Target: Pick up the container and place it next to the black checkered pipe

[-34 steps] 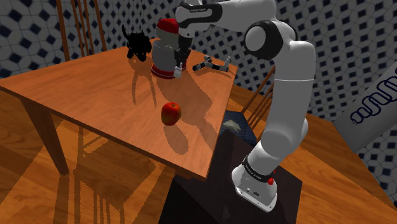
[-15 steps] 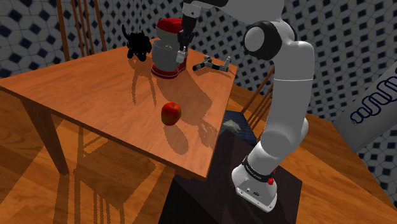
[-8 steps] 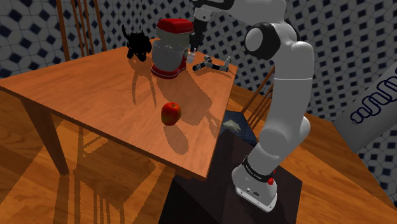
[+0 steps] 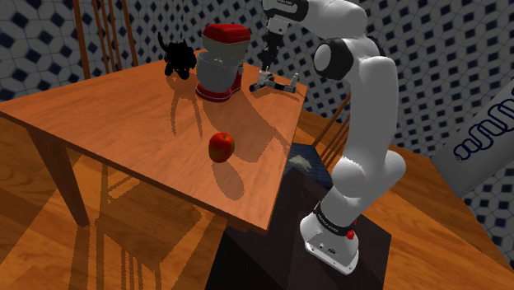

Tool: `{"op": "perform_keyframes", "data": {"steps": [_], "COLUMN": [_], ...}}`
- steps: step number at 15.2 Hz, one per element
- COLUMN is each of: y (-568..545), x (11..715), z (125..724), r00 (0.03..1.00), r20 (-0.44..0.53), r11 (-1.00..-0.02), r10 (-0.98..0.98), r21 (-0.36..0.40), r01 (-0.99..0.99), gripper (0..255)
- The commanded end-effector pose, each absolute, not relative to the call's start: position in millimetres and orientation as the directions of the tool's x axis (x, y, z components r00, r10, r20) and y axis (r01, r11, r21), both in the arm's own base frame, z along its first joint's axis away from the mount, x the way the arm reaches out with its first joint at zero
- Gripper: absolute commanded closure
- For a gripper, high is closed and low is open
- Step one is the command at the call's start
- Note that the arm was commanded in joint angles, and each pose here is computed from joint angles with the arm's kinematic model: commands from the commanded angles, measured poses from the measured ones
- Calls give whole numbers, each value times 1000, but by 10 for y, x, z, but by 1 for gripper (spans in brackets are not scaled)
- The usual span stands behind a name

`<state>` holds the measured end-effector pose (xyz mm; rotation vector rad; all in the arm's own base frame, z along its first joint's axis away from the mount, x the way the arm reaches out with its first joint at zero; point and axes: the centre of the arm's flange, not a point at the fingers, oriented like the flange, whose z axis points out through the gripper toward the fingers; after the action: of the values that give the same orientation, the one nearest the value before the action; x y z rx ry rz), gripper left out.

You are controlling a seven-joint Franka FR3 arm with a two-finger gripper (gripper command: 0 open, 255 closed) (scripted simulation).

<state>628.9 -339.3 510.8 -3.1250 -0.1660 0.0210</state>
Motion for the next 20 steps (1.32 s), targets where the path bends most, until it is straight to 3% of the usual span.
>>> {"op": "perform_keyframes", "data": {"steps": [1,5,20], "y": [-3658,-4209,-4210], "x": [6217,6086,6086], "z": [5103,5036,4244], "r00": [994,994,994], "r20": [-12,-12,-12], "r11": [-994,-994,-994], "r10": [107,107,107], "r21": [-13,-13,-13], "r01": [107,107,107], "gripper": [255,255,255]}}
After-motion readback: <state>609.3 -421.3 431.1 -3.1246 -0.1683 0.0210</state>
